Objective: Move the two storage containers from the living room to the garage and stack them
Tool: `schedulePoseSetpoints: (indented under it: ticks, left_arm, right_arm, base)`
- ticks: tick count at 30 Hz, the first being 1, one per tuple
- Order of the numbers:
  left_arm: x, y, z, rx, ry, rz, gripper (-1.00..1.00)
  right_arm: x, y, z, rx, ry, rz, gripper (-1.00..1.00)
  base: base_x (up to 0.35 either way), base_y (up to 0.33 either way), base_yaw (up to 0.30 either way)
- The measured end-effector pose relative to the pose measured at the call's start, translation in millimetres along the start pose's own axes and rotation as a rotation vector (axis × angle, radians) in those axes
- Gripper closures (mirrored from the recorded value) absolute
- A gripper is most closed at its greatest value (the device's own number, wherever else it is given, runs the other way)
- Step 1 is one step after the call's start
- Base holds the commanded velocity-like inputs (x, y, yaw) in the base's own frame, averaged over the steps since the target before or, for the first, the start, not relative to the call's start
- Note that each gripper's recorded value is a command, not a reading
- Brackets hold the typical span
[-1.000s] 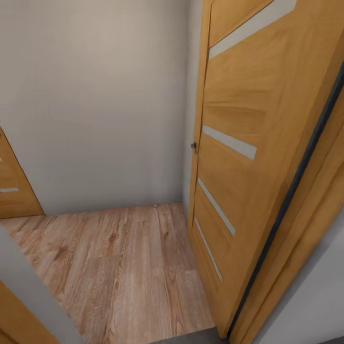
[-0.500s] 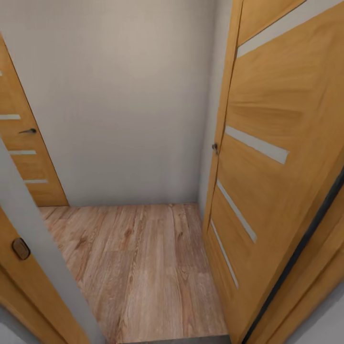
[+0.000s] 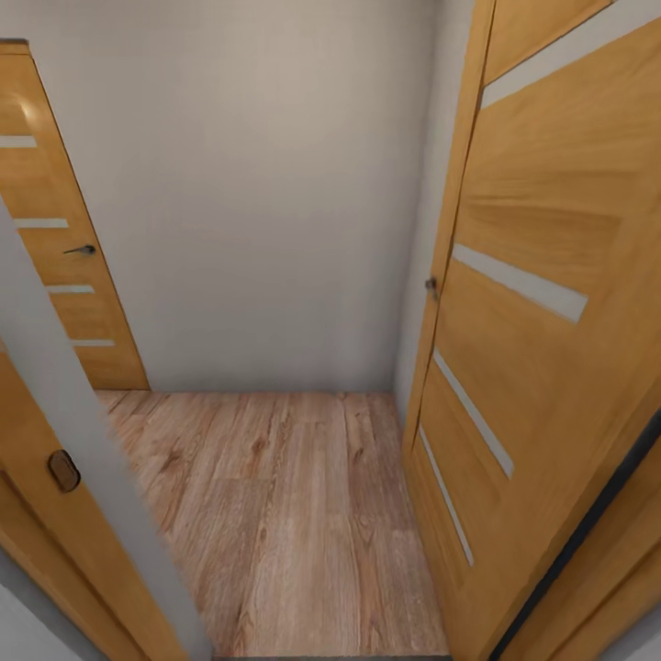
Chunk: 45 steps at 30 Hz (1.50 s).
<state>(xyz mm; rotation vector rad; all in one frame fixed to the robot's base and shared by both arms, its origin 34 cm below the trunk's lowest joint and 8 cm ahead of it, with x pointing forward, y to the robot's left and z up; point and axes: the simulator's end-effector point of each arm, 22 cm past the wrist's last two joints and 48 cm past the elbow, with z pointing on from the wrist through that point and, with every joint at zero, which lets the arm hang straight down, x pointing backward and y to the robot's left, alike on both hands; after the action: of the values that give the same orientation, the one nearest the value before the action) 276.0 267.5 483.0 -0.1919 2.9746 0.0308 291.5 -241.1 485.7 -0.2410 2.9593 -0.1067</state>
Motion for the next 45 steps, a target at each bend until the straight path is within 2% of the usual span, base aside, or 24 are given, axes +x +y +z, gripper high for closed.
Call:
schedulePoseSetpoints:
  ticks: [11, 27, 45]
  left_arm:
    - [0.0, 0.2, 0.0, -0.001, 0.0, -0.001, -1.0]
    - [-0.2, 1.4, 0.0, -0.003, 0.0, -0.001, -1.0]
    - [-0.1, 0.5, 0.1, -0.001, 0.0, -0.001, -1.0]
  right_arm:
    - [0.0, 0.0, 0.0, 0.0, 0.0, 0.0, -1.0]
    - [0.0, 0.0, 0.0, 0.0, 0.0, 0.0, -1.0]
    - [0.3, 0.0, 0.1, 0.0, 0.002, 0.0, -1.0]
  base:
    - [0.084, -0.039, 0.0]
    - [0.285, 0.0, 0.0]
    - [0.013, 0.0, 0.0]
